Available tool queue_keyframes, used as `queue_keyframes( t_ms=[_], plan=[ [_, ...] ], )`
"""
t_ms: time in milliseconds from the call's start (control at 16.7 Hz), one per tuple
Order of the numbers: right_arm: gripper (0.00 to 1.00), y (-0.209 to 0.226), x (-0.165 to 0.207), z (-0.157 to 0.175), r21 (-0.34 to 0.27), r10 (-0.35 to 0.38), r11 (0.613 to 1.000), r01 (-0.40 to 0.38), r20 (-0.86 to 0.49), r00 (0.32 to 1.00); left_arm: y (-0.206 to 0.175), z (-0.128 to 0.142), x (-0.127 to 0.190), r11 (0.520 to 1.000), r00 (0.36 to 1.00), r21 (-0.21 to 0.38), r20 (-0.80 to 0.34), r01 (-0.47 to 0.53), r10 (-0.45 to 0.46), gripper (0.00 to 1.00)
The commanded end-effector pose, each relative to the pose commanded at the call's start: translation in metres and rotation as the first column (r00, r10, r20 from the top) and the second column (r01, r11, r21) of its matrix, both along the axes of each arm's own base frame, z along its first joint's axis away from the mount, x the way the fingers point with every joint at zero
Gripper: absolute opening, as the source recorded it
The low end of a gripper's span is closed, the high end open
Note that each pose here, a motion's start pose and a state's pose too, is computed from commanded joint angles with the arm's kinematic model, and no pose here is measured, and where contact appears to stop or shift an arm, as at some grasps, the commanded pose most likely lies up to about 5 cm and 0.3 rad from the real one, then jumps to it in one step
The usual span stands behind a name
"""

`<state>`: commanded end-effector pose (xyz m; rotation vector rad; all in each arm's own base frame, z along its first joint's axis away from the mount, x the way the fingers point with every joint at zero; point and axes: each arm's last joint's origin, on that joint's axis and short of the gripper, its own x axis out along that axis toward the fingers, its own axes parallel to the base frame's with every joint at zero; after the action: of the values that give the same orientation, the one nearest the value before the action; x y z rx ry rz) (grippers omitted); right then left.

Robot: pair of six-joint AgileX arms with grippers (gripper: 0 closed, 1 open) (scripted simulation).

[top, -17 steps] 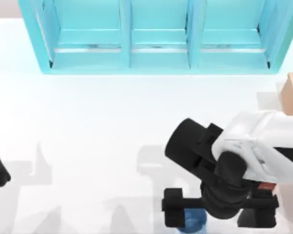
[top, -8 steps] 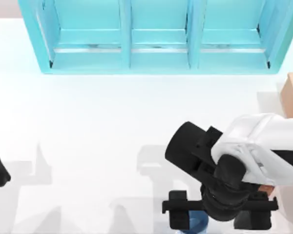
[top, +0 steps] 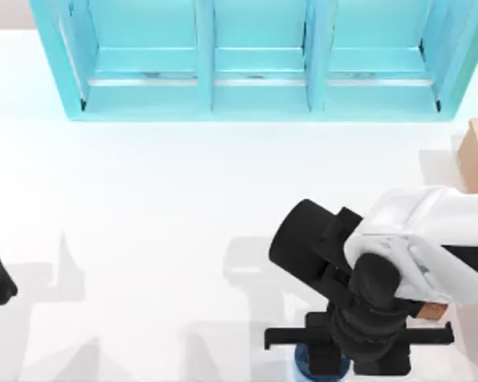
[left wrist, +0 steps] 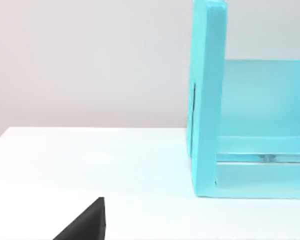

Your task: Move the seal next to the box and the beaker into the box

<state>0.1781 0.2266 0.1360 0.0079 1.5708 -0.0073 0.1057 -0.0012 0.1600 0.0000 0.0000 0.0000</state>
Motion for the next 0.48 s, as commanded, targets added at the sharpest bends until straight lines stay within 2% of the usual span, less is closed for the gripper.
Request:
queue_keyframes(
  t_ms=[60, 120, 480],
  plan=[
    [0.02, 0.0000, 0.0000, 0.0000, 0.000, 0.000, 1.000, 0.000, 0.000, 1.000, 0.0000, 0.0000, 0.0000, 1.000, 1.000, 0.000, 0.000, 0.000, 0.000, 1.00],
    [0.00, 0.0000, 0.0000, 0.0000, 0.000, 0.000, 1.000, 0.000, 0.000, 1.000, 0.0000, 0.0000, 0.0000, 1.000, 1.000, 0.000, 0.000, 0.000, 0.000, 1.00],
    [0.00, 0.0000, 0.0000, 0.0000, 0.000, 0.000, 1.000, 0.000, 0.000, 1.000, 0.0000, 0.0000, 0.0000, 1.000, 1.000, 0.000, 0.000, 0.000, 0.000, 1.00]
  ],
)
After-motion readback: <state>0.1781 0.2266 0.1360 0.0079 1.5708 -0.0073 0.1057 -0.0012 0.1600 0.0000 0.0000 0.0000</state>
